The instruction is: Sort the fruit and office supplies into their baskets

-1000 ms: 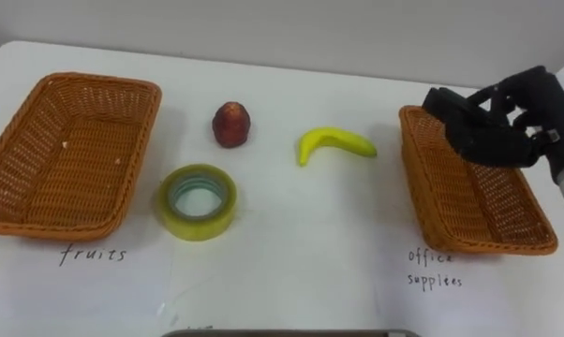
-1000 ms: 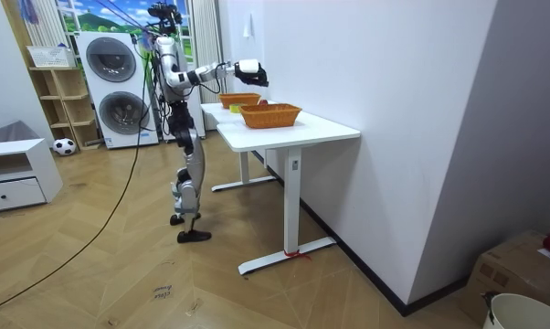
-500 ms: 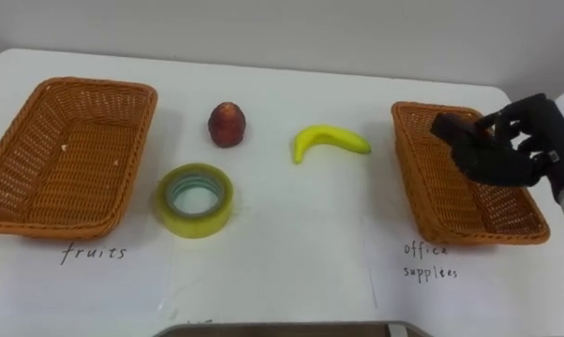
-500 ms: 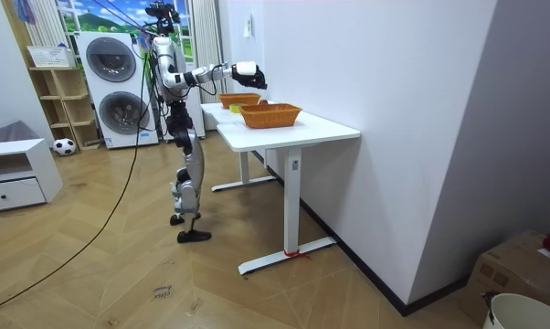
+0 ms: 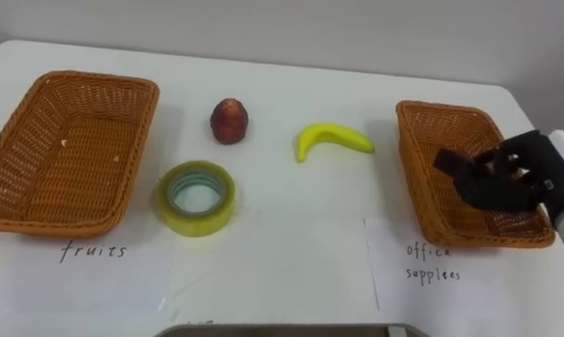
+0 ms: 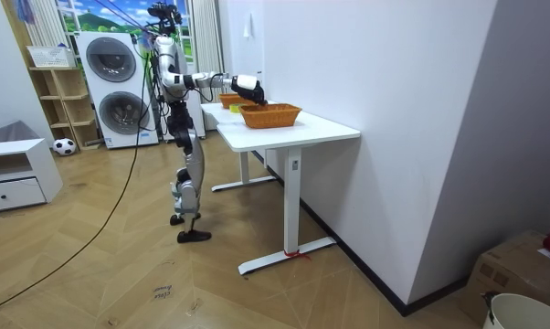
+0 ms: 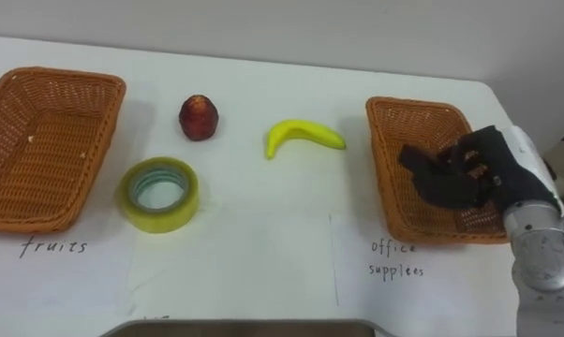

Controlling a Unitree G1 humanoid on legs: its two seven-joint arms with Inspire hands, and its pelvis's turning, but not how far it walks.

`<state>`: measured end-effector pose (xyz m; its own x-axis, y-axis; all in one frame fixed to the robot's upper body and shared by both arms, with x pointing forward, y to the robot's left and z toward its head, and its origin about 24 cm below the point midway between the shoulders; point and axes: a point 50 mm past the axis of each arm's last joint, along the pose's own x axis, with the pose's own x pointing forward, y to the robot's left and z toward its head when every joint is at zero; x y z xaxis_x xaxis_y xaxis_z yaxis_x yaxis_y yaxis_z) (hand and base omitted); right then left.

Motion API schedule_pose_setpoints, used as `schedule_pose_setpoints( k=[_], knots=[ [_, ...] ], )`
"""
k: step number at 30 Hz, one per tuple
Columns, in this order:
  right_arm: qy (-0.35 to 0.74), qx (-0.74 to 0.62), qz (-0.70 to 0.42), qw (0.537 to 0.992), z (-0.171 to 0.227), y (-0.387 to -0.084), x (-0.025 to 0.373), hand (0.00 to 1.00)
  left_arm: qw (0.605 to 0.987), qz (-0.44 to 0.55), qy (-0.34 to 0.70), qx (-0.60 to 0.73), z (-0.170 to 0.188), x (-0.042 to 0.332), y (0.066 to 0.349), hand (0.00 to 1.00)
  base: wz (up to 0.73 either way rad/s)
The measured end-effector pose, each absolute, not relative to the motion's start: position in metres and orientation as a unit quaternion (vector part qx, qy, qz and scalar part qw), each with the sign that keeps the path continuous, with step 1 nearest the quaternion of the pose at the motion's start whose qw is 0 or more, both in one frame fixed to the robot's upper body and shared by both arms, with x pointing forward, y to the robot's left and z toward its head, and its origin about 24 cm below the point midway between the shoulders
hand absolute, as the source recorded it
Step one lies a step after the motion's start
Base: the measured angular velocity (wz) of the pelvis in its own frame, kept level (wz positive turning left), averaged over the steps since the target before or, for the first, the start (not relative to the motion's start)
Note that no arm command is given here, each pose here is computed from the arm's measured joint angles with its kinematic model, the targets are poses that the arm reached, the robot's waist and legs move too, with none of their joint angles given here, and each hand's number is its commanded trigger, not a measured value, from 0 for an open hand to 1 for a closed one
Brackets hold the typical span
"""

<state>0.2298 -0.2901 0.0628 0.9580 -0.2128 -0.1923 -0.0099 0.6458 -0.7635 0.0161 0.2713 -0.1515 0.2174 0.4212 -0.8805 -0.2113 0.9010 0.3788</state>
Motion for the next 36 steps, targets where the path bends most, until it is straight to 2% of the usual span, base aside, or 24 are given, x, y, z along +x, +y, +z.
schedule_pose_setpoints(
  k=[8, 9, 10, 11, 12, 13, 14, 36],
  knots=[
    [0.138, -0.418, -0.055, 0.896, 0.061, -0.2907, 0.2296, 1.0, 0.775, 0.2, 0.592, 0.09, -0.1519, 0.016, 0.2701, 0.0, 0.0],
    [0.14, -0.419, -0.055, 0.896, 0.0607, -0.2908, 0.2295, 0.97, 0.775, 0.2, 0.592, 0.09, -0.1519, 0.0158, 0.2701, 0.0, 0.0],
    [0.144, -0.42, -0.053, 0.894, 0.0592, -0.2914, 0.2293, 0.89, 0.775, 0.2, 0.593, 0.09, -0.1519, 0.0155, 0.2703, 0.0, 0.0],
    [0.15, -0.422, -0.052, 0.893, 0.0572, -0.2922, 0.2289, 0.68, 0.775, 0.2, 0.593, 0.09, -0.1518, 0.0153, 0.2703, 0.0, 0.0],
    [0.152, -0.423, -0.051, 0.892, 0.0565, -0.2925, 0.2287, 0.53, 0.775, 0.2, 0.593, 0.09, -0.1519, 0.0153, 0.2703, 0.0, 0.0],
    [0.155, -0.426, -0.049, 0.89, 0.0559, -0.2926, 0.2286, 0.05, 0.775, 0.2, 0.593, 0.09, -0.1519, 0.0152, 0.2703, 0.0, 0.0],
    [0.156, -0.427, -0.048, 0.889, 0.0559, -0.2926, 0.2286, 0.0, 0.775, 0.2, 0.593, 0.09, -0.1519, 0.0151, 0.2703, 0.0, 0.0],
    [0.159, -0.427, -0.041, 0.889, 0.0559, -0.2919, 0.2291, 0.0, 0.774, 0.195, 0.595, 0.093, -0.1521, 0.015, 0.2692, 0.0, 0.0]
  ],
)
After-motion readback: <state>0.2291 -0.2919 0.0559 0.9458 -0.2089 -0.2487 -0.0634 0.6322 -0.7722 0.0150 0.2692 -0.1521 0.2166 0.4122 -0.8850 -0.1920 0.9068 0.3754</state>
